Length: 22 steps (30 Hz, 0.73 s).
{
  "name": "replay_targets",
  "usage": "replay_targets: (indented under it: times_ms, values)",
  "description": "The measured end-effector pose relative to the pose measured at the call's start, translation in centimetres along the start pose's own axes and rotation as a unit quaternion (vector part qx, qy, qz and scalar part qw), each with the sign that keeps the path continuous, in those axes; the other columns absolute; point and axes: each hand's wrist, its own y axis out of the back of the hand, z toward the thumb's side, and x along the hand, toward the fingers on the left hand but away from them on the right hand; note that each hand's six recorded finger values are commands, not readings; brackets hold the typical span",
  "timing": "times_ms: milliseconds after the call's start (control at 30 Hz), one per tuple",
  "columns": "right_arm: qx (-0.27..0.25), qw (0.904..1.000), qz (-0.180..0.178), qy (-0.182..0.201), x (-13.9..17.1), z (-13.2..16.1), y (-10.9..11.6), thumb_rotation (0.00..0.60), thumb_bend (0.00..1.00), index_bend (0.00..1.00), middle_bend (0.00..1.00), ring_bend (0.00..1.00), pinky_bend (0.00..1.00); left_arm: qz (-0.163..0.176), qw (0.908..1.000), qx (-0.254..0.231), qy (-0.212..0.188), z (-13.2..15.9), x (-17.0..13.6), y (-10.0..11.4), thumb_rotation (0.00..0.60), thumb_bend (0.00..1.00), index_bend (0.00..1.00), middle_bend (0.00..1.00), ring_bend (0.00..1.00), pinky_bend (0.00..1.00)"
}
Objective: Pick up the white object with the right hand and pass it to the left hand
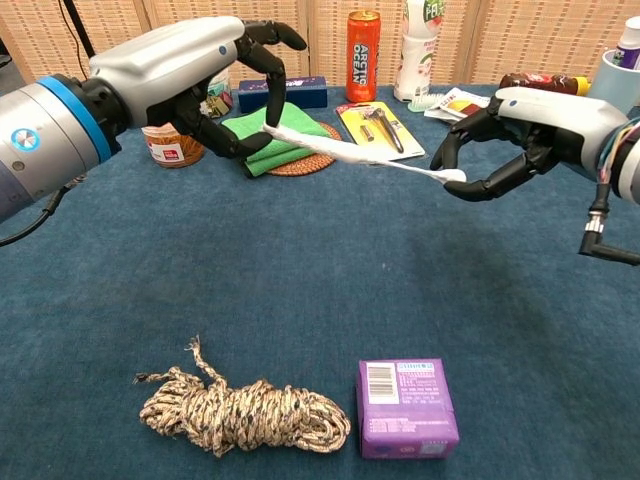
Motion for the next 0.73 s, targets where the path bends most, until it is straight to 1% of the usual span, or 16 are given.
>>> replay_targets:
  times_ms: [367, 733]
  values:
    - [0.003, 0.9999, -0.01, -0.008, 0.5, -0.6, 1.0, 0.6, 0.4, 0.64, 0.33, 0.14, 0.0, 0.006, 0.9999, -0.005, 0.008, -0.9, -0.4, 0.8, 0.6, 0.37, 0.68, 0.13, 0.07, 0.01]
    - [0.002, 0.9998, -0.013, -0.013, 0.7, -1.2, 1.4, 0.6, 0.4, 0.64, 0.33, 0.14, 0.0, 0.005, 0.9999, -0.006, 0.006, -0.7, -0.2, 0.6, 0.6, 0.37, 0.68, 0.13, 0.07, 0.01]
